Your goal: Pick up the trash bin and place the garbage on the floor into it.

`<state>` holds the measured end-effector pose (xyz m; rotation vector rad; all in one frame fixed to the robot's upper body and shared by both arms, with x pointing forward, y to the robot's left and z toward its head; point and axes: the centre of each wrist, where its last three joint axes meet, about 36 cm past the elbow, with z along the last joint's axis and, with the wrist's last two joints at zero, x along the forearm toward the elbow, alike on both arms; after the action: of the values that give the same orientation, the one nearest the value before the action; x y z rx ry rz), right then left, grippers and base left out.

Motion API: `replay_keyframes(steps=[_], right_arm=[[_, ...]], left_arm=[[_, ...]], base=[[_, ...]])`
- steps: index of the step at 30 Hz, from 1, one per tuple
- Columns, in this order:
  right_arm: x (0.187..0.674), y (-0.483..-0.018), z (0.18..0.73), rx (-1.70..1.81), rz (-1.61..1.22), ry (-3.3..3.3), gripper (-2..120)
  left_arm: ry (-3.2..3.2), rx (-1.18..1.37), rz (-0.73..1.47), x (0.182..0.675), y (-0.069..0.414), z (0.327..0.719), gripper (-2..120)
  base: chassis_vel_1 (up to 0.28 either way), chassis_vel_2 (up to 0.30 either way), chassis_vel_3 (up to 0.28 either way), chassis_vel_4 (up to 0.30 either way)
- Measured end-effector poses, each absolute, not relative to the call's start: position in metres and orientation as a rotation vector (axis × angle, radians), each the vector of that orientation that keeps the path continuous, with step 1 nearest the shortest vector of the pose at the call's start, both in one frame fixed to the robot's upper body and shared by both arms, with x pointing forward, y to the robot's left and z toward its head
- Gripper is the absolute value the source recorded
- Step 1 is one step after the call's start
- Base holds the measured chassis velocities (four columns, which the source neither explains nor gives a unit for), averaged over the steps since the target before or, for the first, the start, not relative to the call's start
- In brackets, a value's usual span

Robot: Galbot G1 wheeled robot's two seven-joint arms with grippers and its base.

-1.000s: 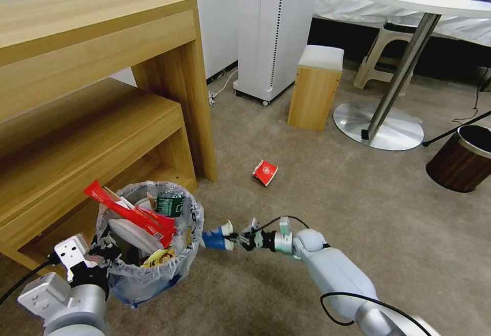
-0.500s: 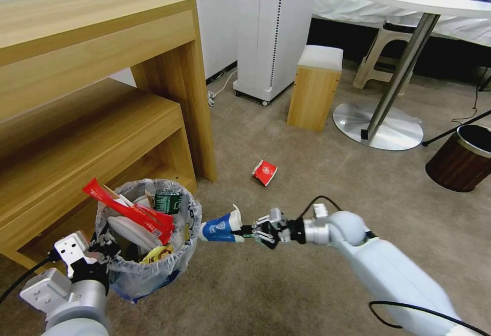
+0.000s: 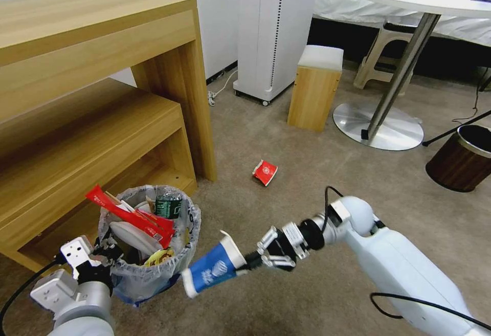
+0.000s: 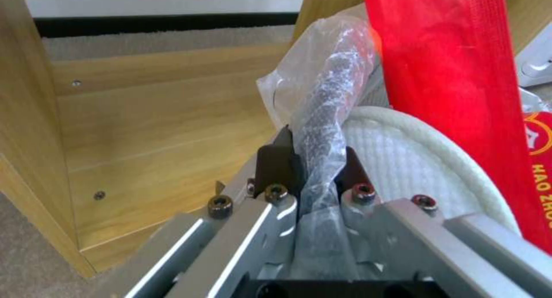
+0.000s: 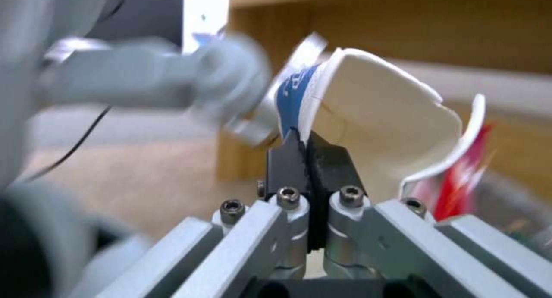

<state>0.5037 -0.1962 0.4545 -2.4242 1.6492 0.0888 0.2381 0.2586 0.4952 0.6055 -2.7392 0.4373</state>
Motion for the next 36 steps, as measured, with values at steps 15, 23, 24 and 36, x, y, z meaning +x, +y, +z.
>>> replay_keyframes(steps=[15,23,24,36], right_arm=[[0.514,-0.108,0.422,-2.313,0.350,1.781,0],[0.516,-0.106,0.404,-2.397,0.232,1.792,0],[0.516,-0.106,0.404,-2.397,0.232,1.792,0],[0.515,-0.091,0.382,-2.393,0.189,1.829,0]], left_arm=[[-2.755,0.579,0.438,0.229,0.248,0.506,3],[-2.764,0.575,0.447,0.228,0.246,0.510,3],[-2.764,0.575,0.447,0.228,0.246,0.510,3],[-2.761,0.577,0.437,0.226,0.248,0.511,3]], base=[[0.000,0.000,0.000,0.000],[0.000,0.000,0.000,0.000],[0.000,0.000,0.000,0.000],[0.000,0.000,0.000,0.000]])
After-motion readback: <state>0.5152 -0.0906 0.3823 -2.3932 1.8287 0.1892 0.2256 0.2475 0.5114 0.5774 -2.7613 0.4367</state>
